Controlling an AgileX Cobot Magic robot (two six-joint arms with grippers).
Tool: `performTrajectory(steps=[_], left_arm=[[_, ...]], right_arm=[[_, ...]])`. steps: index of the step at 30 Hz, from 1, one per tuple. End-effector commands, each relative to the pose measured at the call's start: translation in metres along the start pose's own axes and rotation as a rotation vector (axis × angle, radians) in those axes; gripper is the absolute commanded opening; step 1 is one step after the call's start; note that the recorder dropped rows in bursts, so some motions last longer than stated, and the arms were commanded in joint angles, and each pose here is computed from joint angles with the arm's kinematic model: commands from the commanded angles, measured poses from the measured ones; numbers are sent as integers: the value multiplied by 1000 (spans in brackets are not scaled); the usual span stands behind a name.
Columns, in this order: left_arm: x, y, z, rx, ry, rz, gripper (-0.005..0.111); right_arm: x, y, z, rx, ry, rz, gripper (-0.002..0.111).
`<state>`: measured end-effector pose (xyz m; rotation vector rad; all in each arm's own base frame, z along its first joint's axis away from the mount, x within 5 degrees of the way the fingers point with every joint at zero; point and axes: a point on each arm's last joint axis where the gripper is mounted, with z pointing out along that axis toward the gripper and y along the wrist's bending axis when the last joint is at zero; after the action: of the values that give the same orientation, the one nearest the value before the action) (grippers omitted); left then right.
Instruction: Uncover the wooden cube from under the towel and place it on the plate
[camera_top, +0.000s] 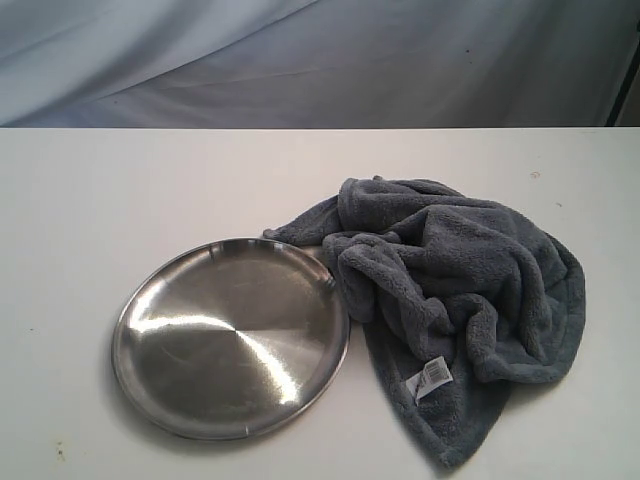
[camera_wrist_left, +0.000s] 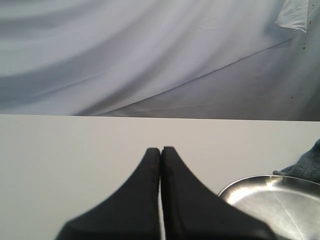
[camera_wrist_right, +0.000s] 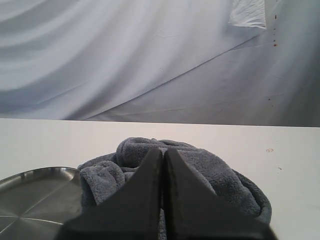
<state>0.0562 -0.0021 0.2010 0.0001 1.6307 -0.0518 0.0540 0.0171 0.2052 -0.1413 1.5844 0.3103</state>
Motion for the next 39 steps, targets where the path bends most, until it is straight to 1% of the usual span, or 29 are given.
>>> performTrajectory(steps=[1, 24, 28, 32, 34, 35, 36, 37, 38, 39], left_arm=[[1, 0, 0, 1, 0, 1, 1], [1, 0, 0, 1, 0, 0, 1], [1, 0, 0, 1, 0, 0, 1], [1, 0, 0, 1, 0, 0, 1], [1, 0, 0, 1, 0, -3, 1], [1, 0, 0, 1, 0, -3, 1], [1, 0, 0, 1, 0, -3, 1], [1, 0, 0, 1, 0, -3, 1], [1, 0, 0, 1, 0, -3, 1], [1, 0, 0, 1, 0, -3, 1]], right_arm=[[1, 0, 0, -4, 6, -14, 0], [1, 0, 0, -3, -3, -10, 0], [-6, -1, 0, 7, -74, 72, 0], [-10, -2, -1, 15, -117, 109, 0], [-20, -1, -3, 10, -150, 122, 0], [-35, 1, -6, 3, -193, 121, 0], [-41, 1, -8, -1, -213, 121, 0], [-60, 4, -13, -10, -271, 115, 0], [-70, 5, -17, -13, -302, 100, 0], [-90, 8, -25, -12, -350, 5, 0]])
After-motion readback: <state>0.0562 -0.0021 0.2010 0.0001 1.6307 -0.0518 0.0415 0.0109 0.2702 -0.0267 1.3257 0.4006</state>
